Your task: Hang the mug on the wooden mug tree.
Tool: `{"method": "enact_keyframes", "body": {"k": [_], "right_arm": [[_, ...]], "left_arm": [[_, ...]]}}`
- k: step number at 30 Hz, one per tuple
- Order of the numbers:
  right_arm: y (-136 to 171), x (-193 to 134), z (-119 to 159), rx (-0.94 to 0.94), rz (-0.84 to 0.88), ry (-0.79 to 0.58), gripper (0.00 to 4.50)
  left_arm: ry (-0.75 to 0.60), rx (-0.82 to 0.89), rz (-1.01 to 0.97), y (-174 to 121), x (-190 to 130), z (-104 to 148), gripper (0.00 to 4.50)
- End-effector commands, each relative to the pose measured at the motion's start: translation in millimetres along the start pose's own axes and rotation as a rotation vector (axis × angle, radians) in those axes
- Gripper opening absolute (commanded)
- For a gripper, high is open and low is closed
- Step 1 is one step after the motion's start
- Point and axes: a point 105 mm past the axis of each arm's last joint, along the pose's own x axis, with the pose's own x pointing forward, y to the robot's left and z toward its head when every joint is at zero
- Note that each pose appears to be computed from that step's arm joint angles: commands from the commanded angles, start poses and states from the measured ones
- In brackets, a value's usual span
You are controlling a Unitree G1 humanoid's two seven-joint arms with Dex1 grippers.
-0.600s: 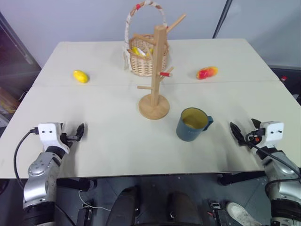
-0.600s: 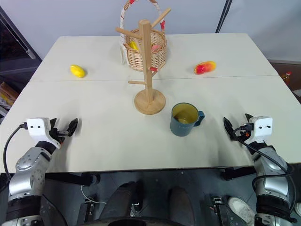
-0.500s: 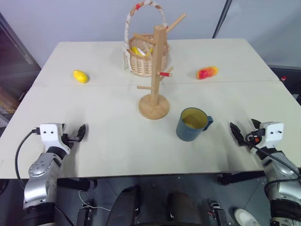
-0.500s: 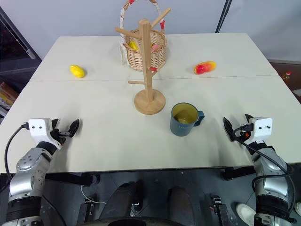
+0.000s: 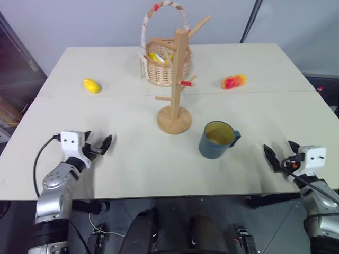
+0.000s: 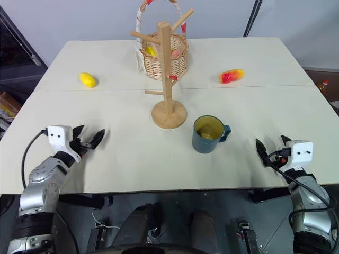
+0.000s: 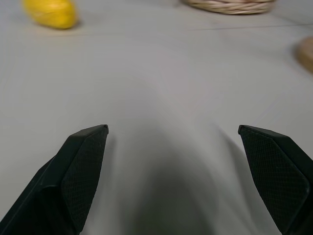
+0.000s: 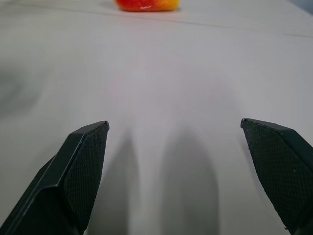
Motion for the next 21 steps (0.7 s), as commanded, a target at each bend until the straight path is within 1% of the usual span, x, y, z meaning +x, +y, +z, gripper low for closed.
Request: {"method": "enact_keyframes", "body": {"k": [1,4,7,10,12,16,21], "right_arm": [[-4,-9,22,-0.016,0.004,-0.071,4.48],[5,-16,27,-0.017,0.047,-0.078,4.48],[36,-23,33,0.016,0.173,-0.086,4.48],[56,-19,35,0.007,0.238,-0.080,4.48],[61,-14,37,-0.005,0.241,-0.090,4.48],[66,-4,42,-0.016,0.241,-0.113,4.48],[75,4,49,-0.021,0.264,-0.140,4.48]], "left_arm": [[-0.088,0.040,-0.156,-26,5,25,4.50],[-0.085,0.048,-0.267,-46,5,25,4.50],[-0.089,0.044,-0.515,-91,-2,28,4.50],[-0.062,0.057,-0.652,-116,-8,24,4.50],[-0.052,0.073,-0.701,-125,-10,23,4.50],[-0.070,0.060,-0.748,-137,-10,28,4.50],[-0.082,0.064,-0.760,-142,-9,31,4.50]]}}
